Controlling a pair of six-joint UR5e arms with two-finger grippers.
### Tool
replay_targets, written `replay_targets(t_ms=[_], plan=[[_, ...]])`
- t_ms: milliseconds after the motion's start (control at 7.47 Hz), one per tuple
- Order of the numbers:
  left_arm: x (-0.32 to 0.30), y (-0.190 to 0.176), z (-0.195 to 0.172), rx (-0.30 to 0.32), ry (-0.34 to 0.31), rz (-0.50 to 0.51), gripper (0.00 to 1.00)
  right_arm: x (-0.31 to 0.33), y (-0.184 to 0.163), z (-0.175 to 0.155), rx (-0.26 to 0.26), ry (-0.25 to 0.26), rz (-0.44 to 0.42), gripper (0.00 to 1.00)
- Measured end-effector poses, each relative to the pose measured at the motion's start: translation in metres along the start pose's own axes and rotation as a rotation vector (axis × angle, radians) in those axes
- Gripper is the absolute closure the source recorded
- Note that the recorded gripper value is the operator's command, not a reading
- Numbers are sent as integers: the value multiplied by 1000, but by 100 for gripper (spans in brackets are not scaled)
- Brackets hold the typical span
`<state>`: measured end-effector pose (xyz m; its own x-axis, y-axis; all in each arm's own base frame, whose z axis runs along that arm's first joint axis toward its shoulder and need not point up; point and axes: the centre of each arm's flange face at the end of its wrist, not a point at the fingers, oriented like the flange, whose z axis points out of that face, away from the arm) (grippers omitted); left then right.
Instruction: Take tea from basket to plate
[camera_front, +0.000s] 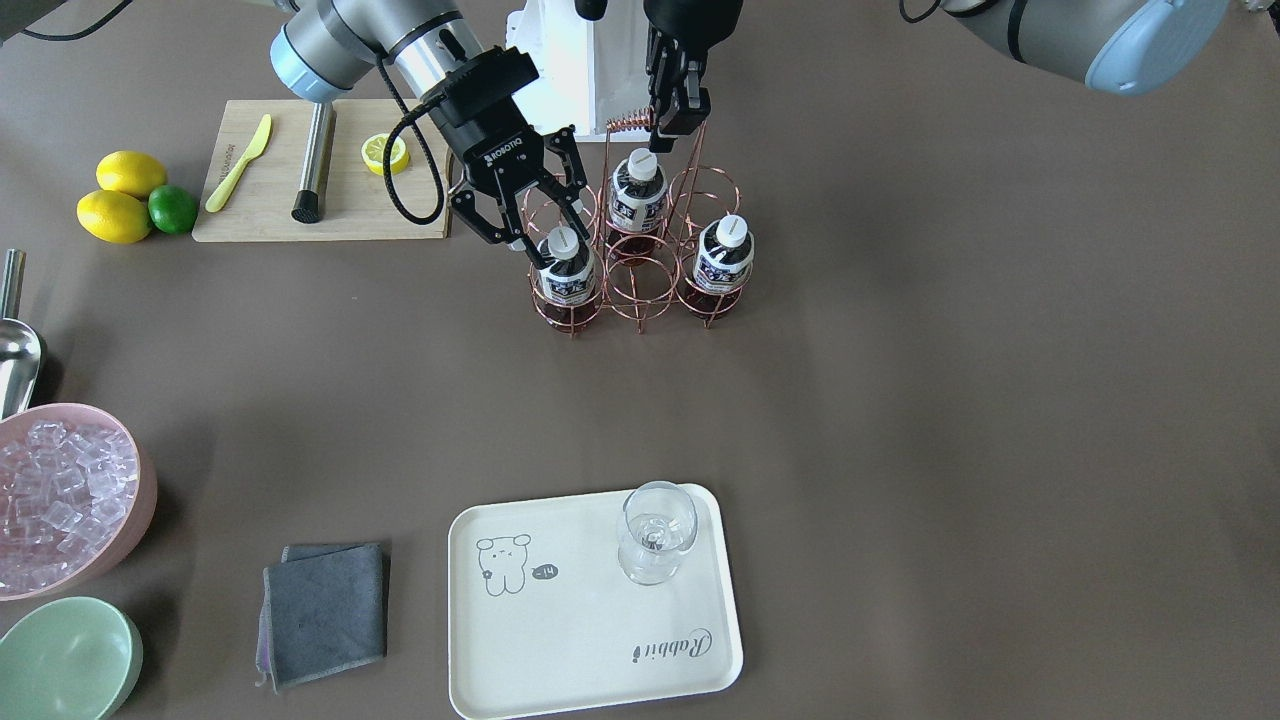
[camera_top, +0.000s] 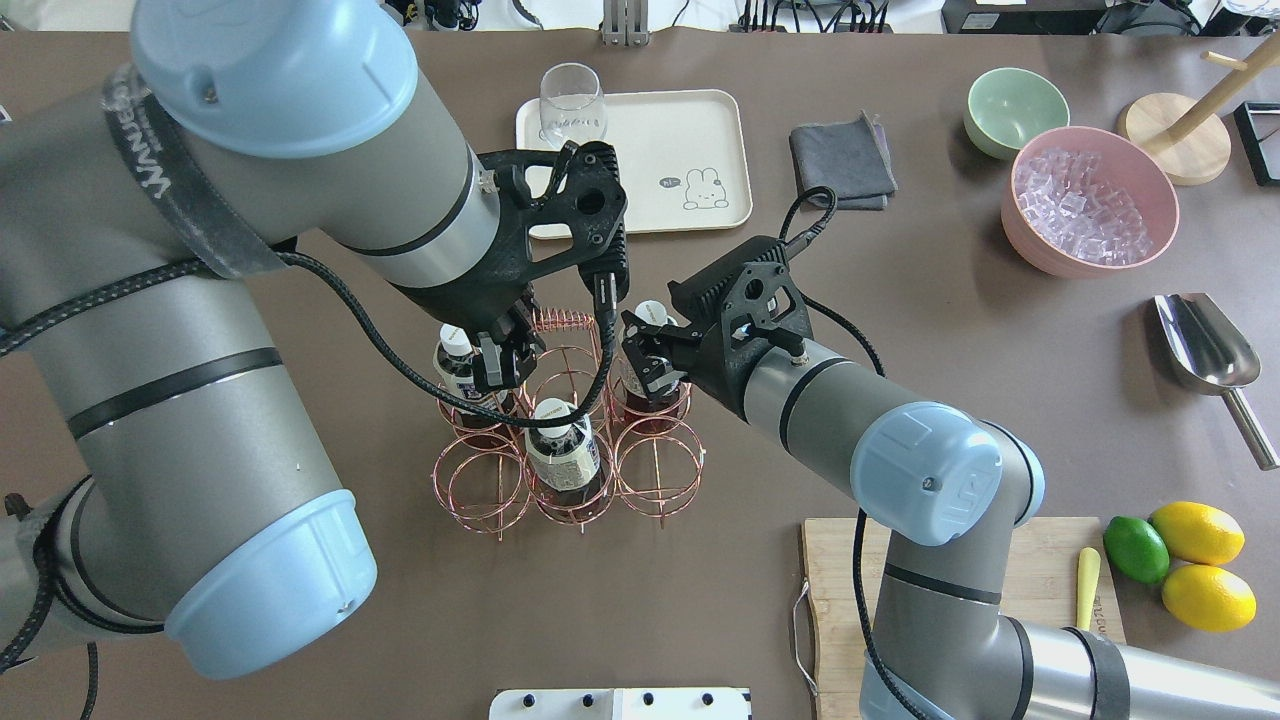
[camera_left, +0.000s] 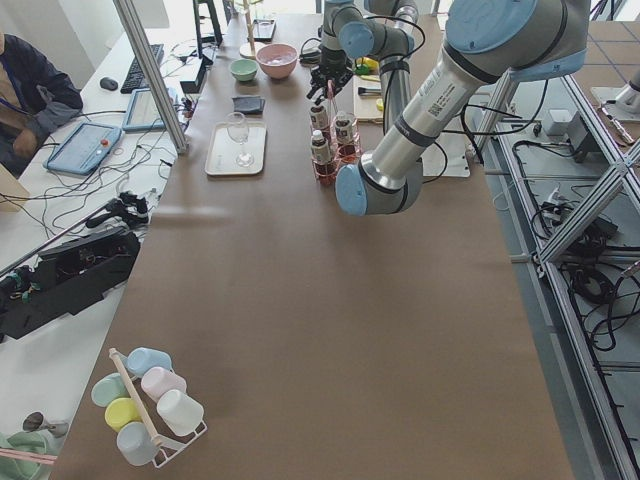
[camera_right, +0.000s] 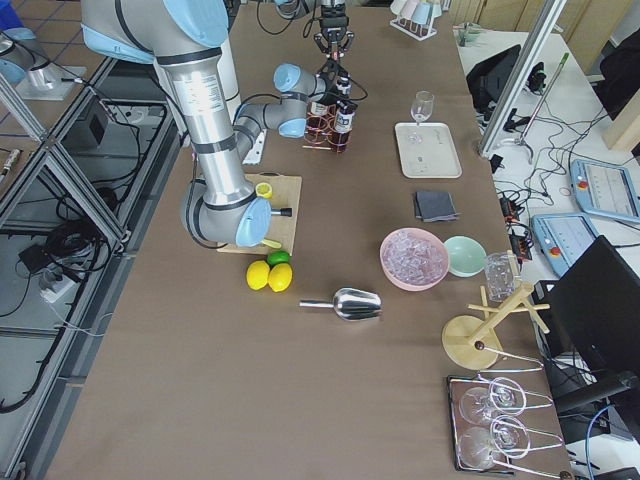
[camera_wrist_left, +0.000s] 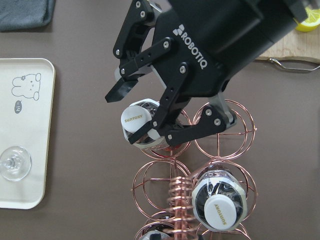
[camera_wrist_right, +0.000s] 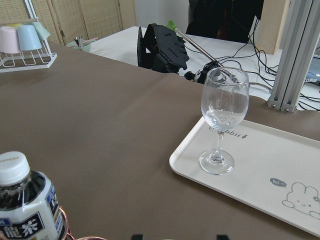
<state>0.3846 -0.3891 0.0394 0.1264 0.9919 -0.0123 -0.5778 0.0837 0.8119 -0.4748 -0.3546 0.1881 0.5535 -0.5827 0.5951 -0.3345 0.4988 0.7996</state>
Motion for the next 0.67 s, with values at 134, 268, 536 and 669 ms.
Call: replay_targets(t_ms=[134,268,536,669], plan=[[0,0,0,0,0,0,100,-1,0,2,-1,1,1,59],[0,0,0,-1,0,0,100,-3,-1,4,1,-1,3,76],[0,0,0,-1,0,0,100,-5,-2,4,3,-4,6,81],[0,1,1,-1,0,0,100,-5,0,6,3,-5,6,100]])
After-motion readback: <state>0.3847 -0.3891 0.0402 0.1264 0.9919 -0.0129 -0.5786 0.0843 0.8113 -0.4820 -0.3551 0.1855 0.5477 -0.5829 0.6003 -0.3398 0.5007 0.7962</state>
